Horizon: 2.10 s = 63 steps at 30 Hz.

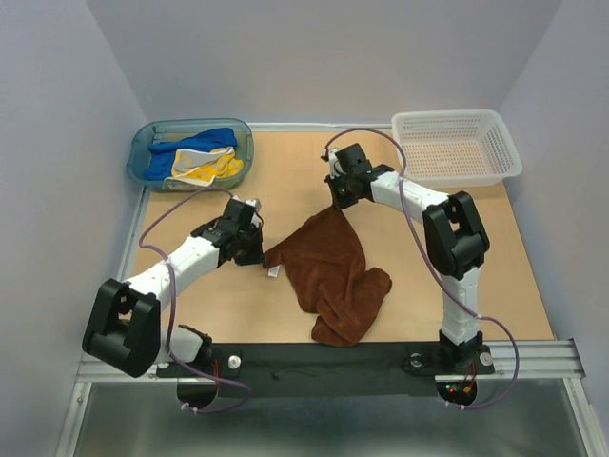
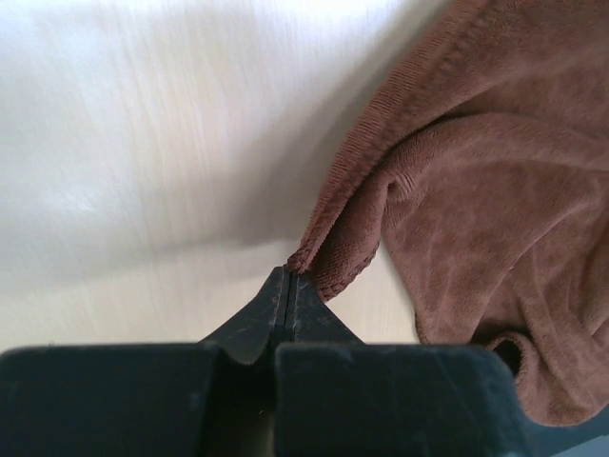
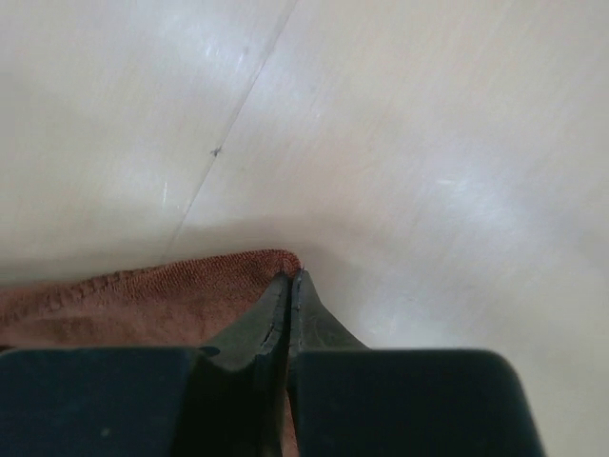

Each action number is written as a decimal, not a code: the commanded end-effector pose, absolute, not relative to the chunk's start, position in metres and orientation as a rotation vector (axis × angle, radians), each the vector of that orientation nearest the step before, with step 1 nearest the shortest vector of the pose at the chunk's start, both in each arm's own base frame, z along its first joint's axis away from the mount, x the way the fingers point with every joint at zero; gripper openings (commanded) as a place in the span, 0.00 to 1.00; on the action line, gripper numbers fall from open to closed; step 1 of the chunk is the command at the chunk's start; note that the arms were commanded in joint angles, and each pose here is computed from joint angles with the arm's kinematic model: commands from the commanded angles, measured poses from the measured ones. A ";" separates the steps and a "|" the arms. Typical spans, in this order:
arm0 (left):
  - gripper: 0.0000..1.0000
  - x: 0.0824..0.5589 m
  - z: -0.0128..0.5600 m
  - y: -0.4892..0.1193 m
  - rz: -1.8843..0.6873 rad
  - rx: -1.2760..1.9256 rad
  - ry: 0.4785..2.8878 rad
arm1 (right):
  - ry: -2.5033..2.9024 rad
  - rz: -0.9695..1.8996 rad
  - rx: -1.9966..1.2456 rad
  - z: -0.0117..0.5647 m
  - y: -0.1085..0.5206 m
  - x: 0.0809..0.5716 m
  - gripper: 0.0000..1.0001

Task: Fold and stack the towels
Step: Flatten out the crumpled towel

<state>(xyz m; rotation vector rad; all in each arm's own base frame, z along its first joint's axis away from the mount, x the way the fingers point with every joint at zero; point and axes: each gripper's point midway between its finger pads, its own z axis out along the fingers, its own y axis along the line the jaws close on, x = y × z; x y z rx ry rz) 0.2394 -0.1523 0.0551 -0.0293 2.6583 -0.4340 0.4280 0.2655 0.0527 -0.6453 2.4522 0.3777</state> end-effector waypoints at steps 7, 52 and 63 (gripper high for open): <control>0.00 0.312 0.161 -0.152 -0.417 -0.040 2.390 | 2.045 0.293 -0.534 0.224 0.239 0.430 0.01; 0.00 0.248 0.045 -0.155 -0.549 -0.114 2.594 | 2.527 0.579 -0.957 0.085 0.241 0.217 0.55; 0.00 0.248 0.045 -0.155 -0.548 -0.114 2.597 | 2.531 0.428 -1.035 0.067 0.235 0.222 0.47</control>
